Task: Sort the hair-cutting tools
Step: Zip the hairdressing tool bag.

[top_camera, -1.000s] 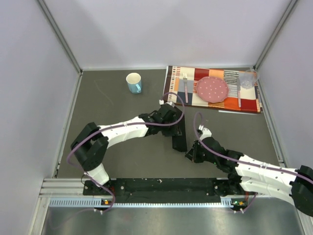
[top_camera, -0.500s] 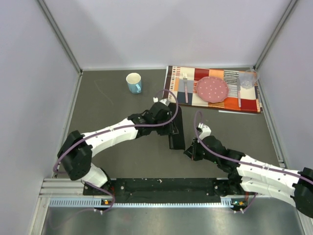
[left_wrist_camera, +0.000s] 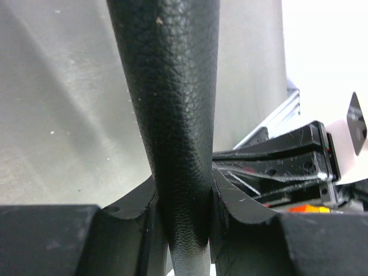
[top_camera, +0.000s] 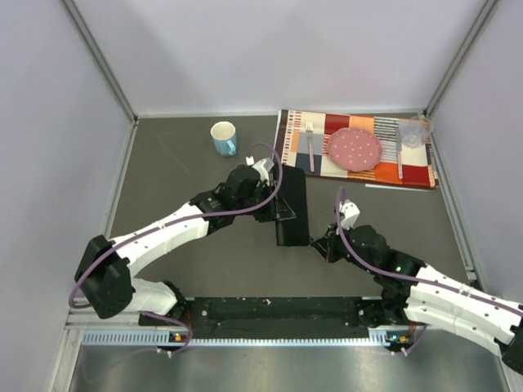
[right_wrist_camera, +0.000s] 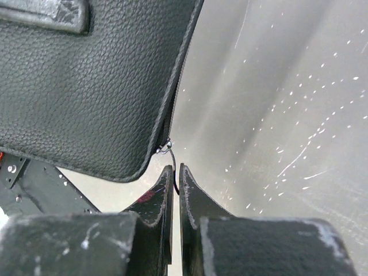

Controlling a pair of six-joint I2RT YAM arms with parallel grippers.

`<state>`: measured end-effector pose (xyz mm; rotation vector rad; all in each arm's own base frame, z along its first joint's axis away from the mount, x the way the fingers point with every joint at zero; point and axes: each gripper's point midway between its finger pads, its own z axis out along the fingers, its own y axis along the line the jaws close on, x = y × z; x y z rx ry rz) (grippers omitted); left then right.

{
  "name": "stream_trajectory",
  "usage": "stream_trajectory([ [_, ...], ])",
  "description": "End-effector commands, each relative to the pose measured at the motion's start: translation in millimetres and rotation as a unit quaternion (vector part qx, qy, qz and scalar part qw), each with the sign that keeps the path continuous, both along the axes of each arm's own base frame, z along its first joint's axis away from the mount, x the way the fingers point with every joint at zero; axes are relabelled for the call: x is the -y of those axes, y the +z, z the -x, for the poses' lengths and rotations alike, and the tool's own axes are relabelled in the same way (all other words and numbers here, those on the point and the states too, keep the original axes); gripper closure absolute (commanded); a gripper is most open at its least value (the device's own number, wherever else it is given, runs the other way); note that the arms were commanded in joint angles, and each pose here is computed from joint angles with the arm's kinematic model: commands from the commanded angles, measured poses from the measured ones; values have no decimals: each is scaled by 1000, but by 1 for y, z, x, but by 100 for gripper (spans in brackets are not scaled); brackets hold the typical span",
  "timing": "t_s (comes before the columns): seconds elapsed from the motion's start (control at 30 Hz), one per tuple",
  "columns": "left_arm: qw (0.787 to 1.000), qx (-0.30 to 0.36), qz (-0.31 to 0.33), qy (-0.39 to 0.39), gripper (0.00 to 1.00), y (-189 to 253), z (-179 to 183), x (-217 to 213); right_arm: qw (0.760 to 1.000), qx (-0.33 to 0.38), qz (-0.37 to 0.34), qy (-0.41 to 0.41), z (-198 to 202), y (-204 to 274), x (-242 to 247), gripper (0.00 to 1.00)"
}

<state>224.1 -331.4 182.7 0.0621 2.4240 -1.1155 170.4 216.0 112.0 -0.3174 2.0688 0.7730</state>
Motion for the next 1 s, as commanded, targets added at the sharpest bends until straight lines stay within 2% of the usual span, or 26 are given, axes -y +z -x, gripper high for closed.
stream_trajectory([
  [0.0,984,60,80,-148,100,49,43,9,996,64,56,-38,-19,19,25,100],
  [0.13,969,97,86,-212,100,51,68,2,991,113,62,-41,-33,53,22,100],
  [0.5,949,87,47,-299,100,11,135,-29,972,206,74,-82,-68,122,19,100],
  [0.63,941,90,31,-326,100,1,157,-46,965,245,82,-40,-63,145,13,100],
  [0.8,921,119,31,-369,100,2,186,-60,960,257,107,-26,-56,173,23,100],
  [0.97,914,140,25,-381,100,6,192,-58,934,332,134,13,-51,218,25,100],
])
